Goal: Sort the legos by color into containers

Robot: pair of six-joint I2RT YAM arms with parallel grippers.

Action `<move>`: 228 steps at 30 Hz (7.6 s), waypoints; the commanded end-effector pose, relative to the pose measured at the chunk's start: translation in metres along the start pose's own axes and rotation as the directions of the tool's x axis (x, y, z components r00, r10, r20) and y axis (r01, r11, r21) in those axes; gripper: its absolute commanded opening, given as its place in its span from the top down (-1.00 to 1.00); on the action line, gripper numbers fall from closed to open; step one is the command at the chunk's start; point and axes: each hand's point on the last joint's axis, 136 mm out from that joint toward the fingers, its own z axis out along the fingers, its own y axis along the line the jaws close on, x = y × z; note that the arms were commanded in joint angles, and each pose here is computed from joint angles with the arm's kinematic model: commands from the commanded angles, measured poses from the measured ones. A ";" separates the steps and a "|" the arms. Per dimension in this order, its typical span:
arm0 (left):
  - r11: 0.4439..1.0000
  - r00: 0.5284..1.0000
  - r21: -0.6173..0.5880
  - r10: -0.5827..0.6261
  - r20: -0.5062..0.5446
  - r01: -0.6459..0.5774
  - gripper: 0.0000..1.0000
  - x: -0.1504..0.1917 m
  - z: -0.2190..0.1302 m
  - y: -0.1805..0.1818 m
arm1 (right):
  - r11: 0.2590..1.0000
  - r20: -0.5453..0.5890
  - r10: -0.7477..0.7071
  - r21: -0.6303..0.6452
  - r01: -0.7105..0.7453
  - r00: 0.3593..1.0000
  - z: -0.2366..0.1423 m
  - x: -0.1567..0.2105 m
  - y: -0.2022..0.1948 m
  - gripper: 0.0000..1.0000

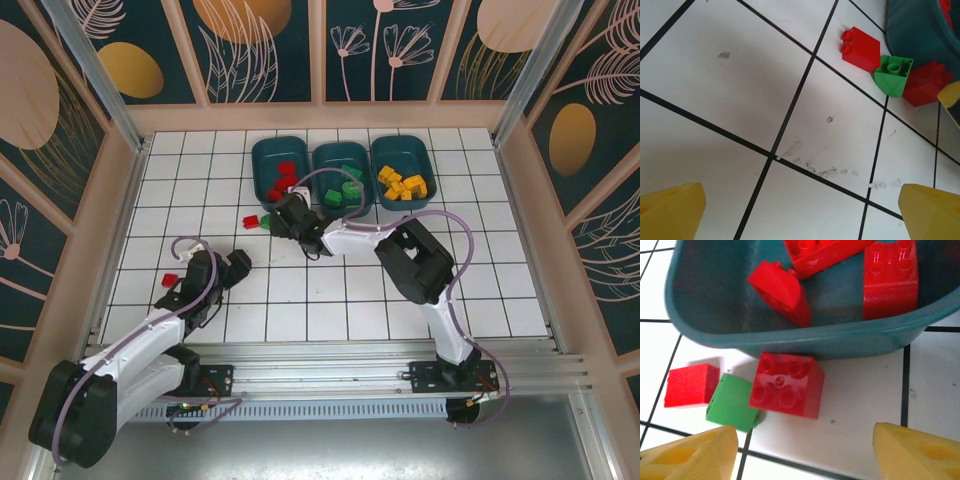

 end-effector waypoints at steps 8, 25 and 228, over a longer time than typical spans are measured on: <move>1.000 0.999 0.005 0.015 0.041 -0.015 -0.97 -0.015 0.001 -0.012 | 0.999 0.034 0.040 -0.027 -0.039 0.999 0.025 -0.018 0.007 -0.41; 0.997 0.994 -0.019 0.073 0.078 -0.071 -0.97 -0.041 0.011 -0.036 | 1.000 0.149 0.014 -0.009 -0.012 0.989 -0.035 -0.031 0.002 0.37; 0.891 0.872 0.098 0.453 -0.183 -0.442 0.62 -0.089 0.156 -0.116 | 0.904 0.100 0.168 0.381 -0.193 0.981 -0.098 -0.117 -0.381 -0.28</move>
